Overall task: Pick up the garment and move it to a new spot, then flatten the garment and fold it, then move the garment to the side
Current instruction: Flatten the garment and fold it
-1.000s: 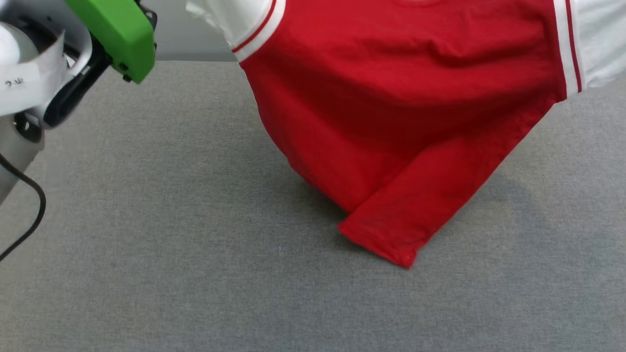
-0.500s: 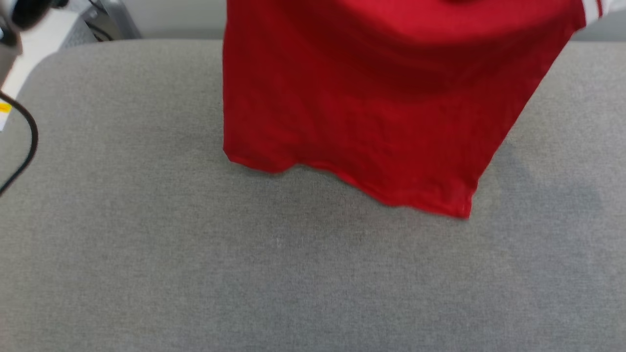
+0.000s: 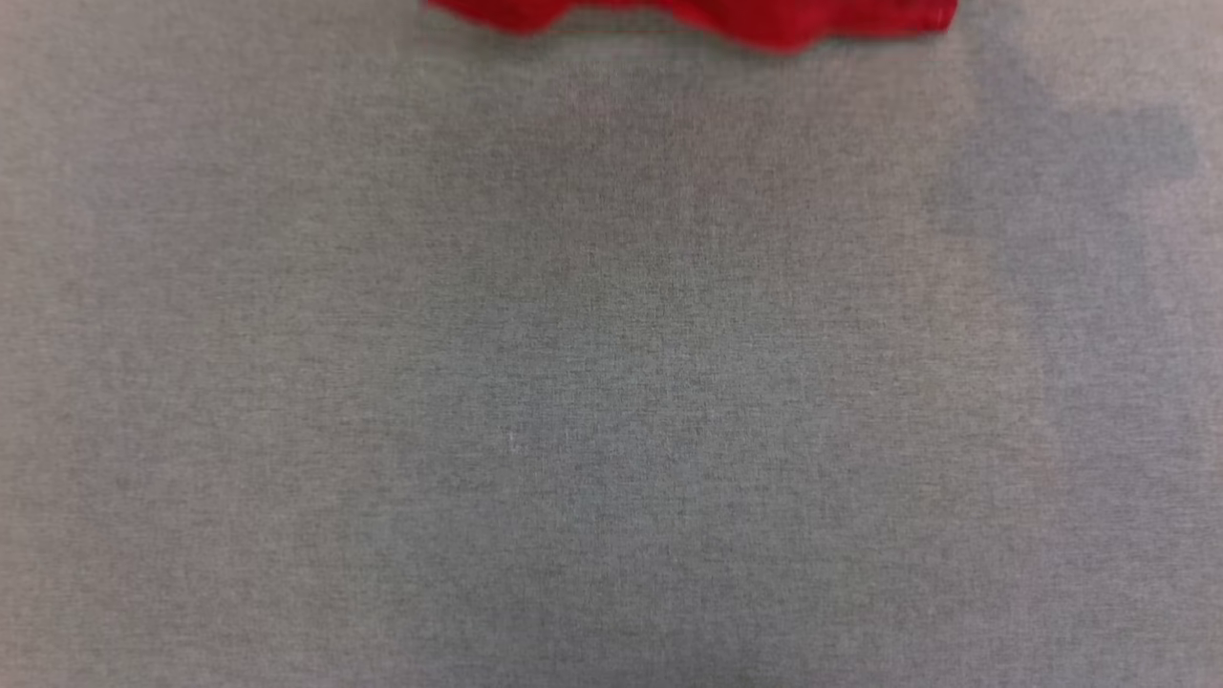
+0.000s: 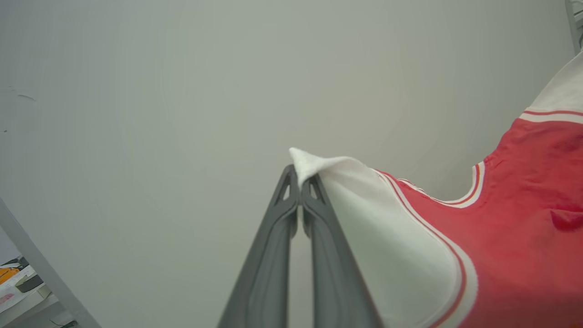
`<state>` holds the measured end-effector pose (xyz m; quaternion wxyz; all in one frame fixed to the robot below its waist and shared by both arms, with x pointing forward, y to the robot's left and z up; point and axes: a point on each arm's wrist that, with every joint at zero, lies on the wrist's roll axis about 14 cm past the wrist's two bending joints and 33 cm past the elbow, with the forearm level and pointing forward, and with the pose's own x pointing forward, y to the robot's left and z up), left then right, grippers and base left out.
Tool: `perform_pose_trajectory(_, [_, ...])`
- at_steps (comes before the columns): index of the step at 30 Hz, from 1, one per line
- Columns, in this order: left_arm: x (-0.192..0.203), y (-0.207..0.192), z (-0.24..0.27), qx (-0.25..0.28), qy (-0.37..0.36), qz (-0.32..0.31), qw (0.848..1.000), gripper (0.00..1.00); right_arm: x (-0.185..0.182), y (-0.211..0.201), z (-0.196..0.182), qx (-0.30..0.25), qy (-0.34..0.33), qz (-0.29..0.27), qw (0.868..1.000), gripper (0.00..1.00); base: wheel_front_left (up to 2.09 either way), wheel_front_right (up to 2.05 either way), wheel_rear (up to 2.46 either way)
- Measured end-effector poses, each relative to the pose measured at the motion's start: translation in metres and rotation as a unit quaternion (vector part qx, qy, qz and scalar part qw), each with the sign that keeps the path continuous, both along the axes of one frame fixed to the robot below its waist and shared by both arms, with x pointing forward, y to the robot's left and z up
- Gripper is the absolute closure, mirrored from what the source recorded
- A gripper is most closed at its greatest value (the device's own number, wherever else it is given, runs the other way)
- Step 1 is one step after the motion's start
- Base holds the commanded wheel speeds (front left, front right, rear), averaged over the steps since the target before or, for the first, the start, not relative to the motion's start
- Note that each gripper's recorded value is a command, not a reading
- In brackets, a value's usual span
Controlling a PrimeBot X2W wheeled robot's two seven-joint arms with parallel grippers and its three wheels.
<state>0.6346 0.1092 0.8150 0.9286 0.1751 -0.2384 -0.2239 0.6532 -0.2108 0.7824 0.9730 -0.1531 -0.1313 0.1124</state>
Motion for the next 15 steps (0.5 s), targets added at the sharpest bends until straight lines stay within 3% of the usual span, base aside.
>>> perform_pose_trajectory(7, [0.026,-0.003,-0.005,-0.021,-0.017,-0.003,1.0,1.0,0.031,0.0,-0.006,-0.004,-0.014,-0.009,1.0,1.0,0.0,0.0,0.0])
perform_pose_trajectory(15, [0.057,0.005,-0.066,-0.034,0.039,0.003,0.999,1.0,0.057,0.014,-0.067,-0.017,0.043,-0.001,0.999,1.0,0.0,0.0,0.0])
